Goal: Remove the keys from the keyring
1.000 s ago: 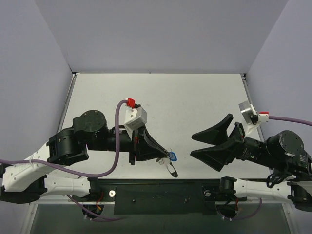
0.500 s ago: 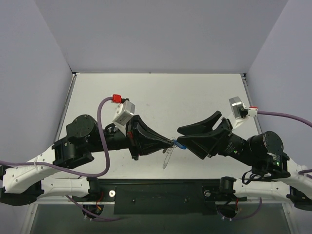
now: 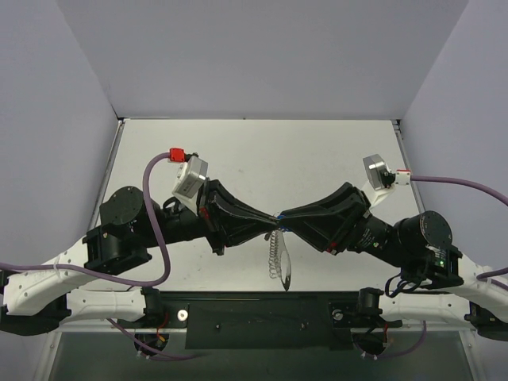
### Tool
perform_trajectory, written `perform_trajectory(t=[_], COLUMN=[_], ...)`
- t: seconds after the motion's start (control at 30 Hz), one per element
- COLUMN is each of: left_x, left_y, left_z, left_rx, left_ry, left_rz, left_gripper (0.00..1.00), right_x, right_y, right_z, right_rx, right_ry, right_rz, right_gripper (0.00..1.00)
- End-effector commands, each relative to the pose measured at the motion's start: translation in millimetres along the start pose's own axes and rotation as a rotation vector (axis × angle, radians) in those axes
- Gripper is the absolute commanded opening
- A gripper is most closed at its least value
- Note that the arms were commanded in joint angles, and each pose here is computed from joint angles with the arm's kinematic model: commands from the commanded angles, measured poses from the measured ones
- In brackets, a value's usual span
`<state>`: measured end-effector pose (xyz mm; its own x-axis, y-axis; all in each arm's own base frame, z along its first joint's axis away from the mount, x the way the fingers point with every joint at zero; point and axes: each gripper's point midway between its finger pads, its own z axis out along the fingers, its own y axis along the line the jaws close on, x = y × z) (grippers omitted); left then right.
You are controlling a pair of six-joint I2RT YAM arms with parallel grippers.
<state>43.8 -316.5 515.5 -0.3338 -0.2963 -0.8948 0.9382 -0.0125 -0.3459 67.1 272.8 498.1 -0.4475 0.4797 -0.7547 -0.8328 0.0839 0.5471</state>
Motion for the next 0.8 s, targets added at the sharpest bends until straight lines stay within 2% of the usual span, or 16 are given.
perform_trajectory(t=[0.0, 0.13, 0.5, 0.77], left_x=[-31, -30, -10, 13], left_y=[-11, -8, 5, 2], left_z=[-3, -3, -1, -4], left_rx=[0.026, 0.01, -0.057, -0.025], left_ry=[-0.104, -0.098, 0.026, 0.177], left_rz=[0.019, 0.024, 0.021, 0.006], left_gripper=[0.0, 0.0, 0.0, 0.0], right_x=[-23, -16, 8, 32], right_y=[21, 22, 25, 19], right_z=[3, 3, -1, -21], right_rx=[-0.072, -0.079, -0.083, -0.038], right_ry=[-0.069, -0.035, 0.146, 0.389], right_rz=[0.015, 0.005, -0.055, -0.149], right_gripper=[0.13, 0.0, 0.0, 0.0])
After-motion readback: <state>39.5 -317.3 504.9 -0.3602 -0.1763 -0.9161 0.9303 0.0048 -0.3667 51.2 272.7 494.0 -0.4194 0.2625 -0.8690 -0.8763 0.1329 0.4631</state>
